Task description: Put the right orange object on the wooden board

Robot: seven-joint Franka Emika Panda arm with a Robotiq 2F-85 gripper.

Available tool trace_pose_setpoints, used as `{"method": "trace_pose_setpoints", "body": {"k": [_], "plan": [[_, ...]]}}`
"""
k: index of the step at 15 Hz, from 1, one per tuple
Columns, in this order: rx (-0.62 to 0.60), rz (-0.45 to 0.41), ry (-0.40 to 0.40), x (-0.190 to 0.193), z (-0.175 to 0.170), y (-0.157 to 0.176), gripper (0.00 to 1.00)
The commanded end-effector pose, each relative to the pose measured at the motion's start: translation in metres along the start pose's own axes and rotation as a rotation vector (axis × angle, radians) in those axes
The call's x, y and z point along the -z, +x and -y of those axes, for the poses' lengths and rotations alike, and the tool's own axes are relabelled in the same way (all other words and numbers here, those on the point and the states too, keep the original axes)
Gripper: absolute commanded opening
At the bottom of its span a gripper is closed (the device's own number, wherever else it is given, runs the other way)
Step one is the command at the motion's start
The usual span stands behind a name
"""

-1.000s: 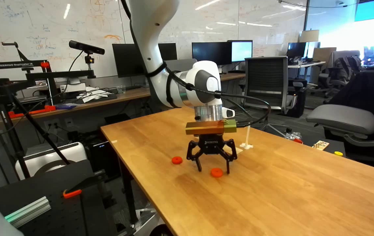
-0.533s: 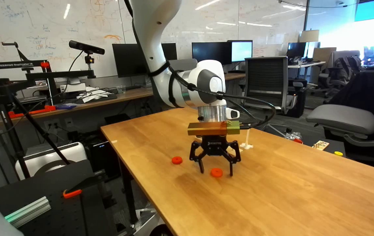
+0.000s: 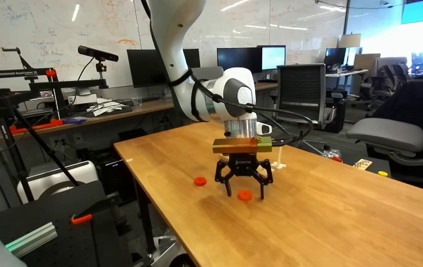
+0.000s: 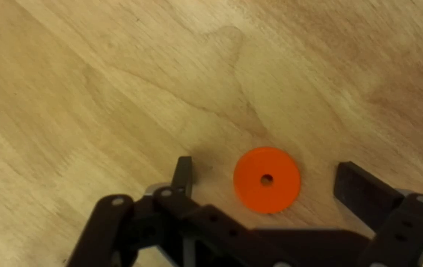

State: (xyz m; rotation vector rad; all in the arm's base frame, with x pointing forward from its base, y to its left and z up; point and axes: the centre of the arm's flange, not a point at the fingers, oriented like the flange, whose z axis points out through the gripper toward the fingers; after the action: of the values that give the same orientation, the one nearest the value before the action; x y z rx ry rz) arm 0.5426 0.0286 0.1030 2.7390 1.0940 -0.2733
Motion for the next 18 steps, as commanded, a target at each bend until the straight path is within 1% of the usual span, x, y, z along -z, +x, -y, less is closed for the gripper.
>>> {"method": "trace_pose_setpoints", "body": {"k": [1,3,6,8,9,10,12,14,15,18], "plan": [[0.023,0.026,0.002,0.001,0.003,0.003,1.0],[0.04,0.041,0.022,0.002,0.002,0.001,1.0],[0.084,0.083,0.072,0.006,0.003,-0.001,1.0],[0.1,0.103,0.087,0.008,0.003,0.0,1.0],[0.106,0.103,0.092,0.009,0.003,0.0,0.96],[0.116,0.104,0.091,0.011,0.002,0.001,0.72],[0.127,0.09,0.083,0.014,0.002,0.0,0.71],[0.128,0.074,0.072,0.017,-0.001,0.001,0.54],[0.128,0.072,0.061,0.017,-0.002,0.002,0.45],[0.12,0.069,0.057,0.018,-0.004,0.004,0.22]]}}
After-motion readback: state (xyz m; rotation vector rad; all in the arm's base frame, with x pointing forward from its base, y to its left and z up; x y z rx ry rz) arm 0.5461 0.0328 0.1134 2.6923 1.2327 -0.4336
